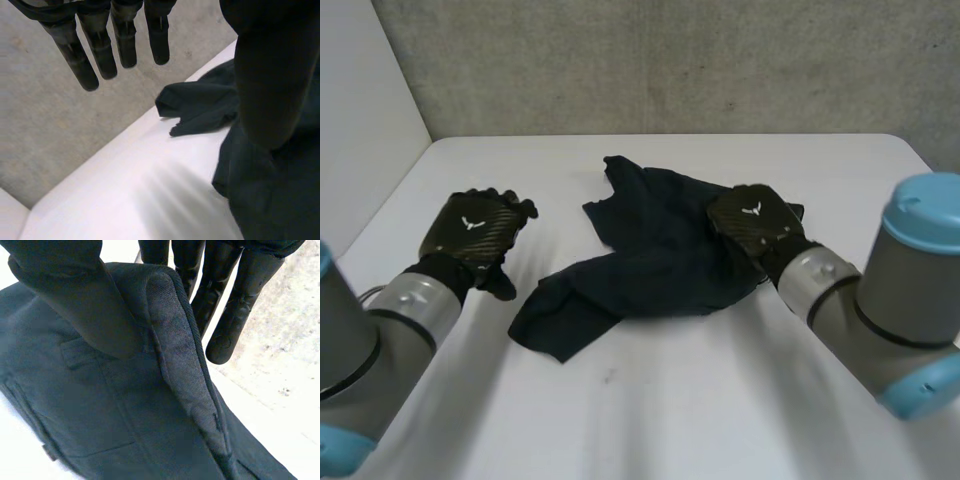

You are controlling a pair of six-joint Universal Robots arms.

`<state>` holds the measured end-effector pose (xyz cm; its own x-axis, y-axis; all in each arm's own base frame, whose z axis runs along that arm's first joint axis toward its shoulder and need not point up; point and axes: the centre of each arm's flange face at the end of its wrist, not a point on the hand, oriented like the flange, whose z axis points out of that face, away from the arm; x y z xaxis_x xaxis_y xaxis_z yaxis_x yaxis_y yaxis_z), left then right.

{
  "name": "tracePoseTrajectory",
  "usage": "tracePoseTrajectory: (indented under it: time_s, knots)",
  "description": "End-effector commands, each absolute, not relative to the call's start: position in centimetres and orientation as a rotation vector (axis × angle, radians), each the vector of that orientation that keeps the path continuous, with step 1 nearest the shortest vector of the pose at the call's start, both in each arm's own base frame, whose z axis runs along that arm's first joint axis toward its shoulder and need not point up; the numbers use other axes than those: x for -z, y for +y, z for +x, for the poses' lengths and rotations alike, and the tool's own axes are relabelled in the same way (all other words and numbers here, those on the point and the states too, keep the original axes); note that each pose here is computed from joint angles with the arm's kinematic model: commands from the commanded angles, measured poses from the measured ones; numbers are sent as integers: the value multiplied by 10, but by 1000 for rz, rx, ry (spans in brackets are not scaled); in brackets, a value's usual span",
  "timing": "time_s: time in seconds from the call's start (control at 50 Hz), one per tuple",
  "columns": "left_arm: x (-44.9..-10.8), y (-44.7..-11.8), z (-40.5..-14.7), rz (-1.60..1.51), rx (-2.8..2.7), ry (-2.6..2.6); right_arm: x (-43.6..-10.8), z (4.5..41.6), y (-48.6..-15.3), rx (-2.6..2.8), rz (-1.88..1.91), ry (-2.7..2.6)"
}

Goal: Fold the shorts.

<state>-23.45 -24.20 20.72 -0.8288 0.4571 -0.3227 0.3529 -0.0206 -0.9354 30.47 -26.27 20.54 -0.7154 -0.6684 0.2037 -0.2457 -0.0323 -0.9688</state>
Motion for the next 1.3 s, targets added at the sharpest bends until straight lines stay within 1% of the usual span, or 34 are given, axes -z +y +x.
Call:
tracePoseTrajectory:
  time_s: [0.02, 0.04, 0.14, 0.16, 0.18, 0.28, 0.48, 0.5, 0.56, 0.64, 0.72, 0.74, 0.8, 0.82, 0.88, 0.9, 0.94, 0.96, 1.04, 1.08, 1.12, 1.16, 1.18, 1.24, 1.26, 1.28, 1.3]
  knots:
    - [-240, -221, -227, -766, -2081, -2065, -235, 286, -226, 1890, -1005, 1822]
    - [-242, -217, -226, -689, -2055, -2075, -240, 285, -223, 1904, -1003, 1809]
    - [-234, -211, -229, -527, -1940, -2110, -265, 279, -211, 1979, -981, 1730]
    - [-231, -211, -230, -516, -1920, -2120, -268, 278, -209, 1991, -978, 1721]
    - [-220, -212, -232, -507, -1873, -2156, -276, 276, -206, 2016, -970, 1698]
    - [-188, -215, -237, -538, -1748, -2281, -298, 271, -198, 2087, -951, 1627]
    - [-161, -241, -241, -531, -1705, -2415, -327, 264, -183, 2180, -928, 1522]
    - [-155, -240, -243, -549, -1662, -2445, -329, 263, -182, 2187, -926, 1517]
    - [-150, -238, -243, -566, -1598, -2485, -335, 262, -181, 2208, -917, 1502]
    - [-162, -237, -245, -581, -1576, -2479, -337, 260, -184, 2226, -920, 1511]
    - [-220, -237, -243, -553, -1737, -2320, -344, 255, -190, 2237, -907, 1537]
    - [-248, -234, -240, -528, -1835, -2235, -345, 253, -191, 2236, -905, 1549]
    - [-292, -233, -229, -468, -2003, -2111, -354, 247, -195, 2230, -898, 1597]
    - [-320, -230, -221, -430, -2104, -2030, -358, 246, -195, 2228, -896, 1606]
    - [-358, -221, -209, -396, -2244, -1922, -368, 242, -195, 2201, -898, 1652]
    - [-378, -212, -203, -391, -2311, -1869, -371, 241, -195, 2197, -897, 1661]
    - [-396, -201, -198, -382, -2365, -1813, -379, 239, -194, 2194, -895, 1671]
    - [-413, -189, -193, -368, -2414, -1753, -389, 237, -193, 2199, -893, 1676]
    - [-436, -170, -188, -352, -2474, -1667, -411, 235, -189, 2213, -902, 1678]
    - [-439, -167, -187, -349, -2483, -1653, -417, 233, -188, 2212, -918, 1700]
    - [-436, -168, -188, -354, -2473, -1668, -412, 230, -198, 2173, -963, 1792]
    - [-430, -170, -189, -367, -2453, -1694, -400, 229, -208, 2106, -1012, 1889]
    - [-426, -174, -190, -371, -2439, -1715, -384, 230, -216, 2017, -1080, 1980]
    - [-386, -204, -201, -424, -2290, -1907, -360, 233, -227, 1886, -1185, 2096]
    - [-374, -211, -205, -446, -2242, -1957, -343, 235, -235, 1800, -1250, 2155]
    - [-350, -226, -215, -498, -2154, -2039, -333, 236, -240, 1753, -1276, 2183]
    - [-339, -232, -221, -529, -2113, -2074, -324, 237, -245, 1717, -1292, 2207]
